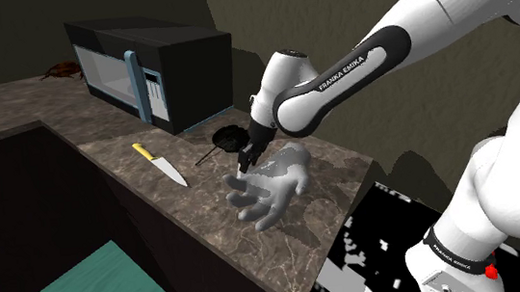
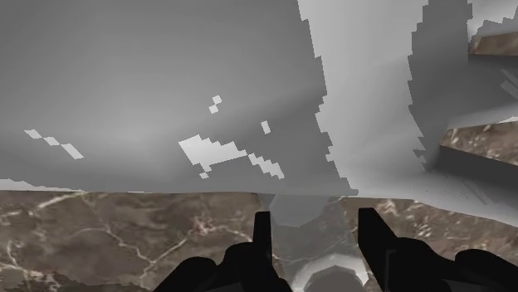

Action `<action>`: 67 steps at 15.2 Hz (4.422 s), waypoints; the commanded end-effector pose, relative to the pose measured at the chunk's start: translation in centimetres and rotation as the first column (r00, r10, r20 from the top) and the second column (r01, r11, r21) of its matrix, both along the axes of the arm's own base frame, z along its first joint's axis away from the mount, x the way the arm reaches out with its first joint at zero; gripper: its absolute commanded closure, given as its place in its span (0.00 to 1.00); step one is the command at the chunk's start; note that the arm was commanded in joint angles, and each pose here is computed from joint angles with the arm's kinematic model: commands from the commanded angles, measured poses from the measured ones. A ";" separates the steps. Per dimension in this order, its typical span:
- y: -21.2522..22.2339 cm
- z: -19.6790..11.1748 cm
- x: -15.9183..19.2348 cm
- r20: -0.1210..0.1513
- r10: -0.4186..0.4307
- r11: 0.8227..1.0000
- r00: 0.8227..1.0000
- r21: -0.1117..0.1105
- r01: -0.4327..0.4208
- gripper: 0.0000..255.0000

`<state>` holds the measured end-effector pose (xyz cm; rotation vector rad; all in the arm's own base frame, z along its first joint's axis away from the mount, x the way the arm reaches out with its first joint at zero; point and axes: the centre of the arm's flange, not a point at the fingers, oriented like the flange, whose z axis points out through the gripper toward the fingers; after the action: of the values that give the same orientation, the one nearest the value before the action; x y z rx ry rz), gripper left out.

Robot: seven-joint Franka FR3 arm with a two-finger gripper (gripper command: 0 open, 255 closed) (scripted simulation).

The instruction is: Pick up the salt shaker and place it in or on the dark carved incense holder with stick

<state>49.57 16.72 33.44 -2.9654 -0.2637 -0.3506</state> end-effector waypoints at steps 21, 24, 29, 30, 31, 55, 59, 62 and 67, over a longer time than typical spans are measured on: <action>0.0 7.9 0.0 -0.001 0.000 1.000 1.000 0.000 0.000 1.00; 0.0 9.5 0.0 -0.001 0.000 1.000 1.000 0.000 0.000 1.00; -1.9 10.4 3.5 -0.001 0.000 1.000 1.000 0.000 0.000 1.00; -2.5 10.5 4.6 -0.001 0.000 1.000 1.000 0.000 0.000 1.00; -3.1 10.6 5.8 -0.001 0.000 1.000 1.000 0.000 0.000 1.00; -10.1 4.8 18.8 -0.001 0.000 1.000 1.000 0.000 0.000 1.00; -10.1 3.2 18.8 -0.001 0.000 1.000 1.000 0.000 0.000 1.00; -10.1 3.2 18.8 -0.001 0.000 1.000 1.000 0.000 0.000 1.00; -10.1 3.2 18.8 -0.001 0.000 1.000 1.000 0.000 0.000 0.00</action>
<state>68.34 6.61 36.60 -2.9656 -0.2638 -0.3494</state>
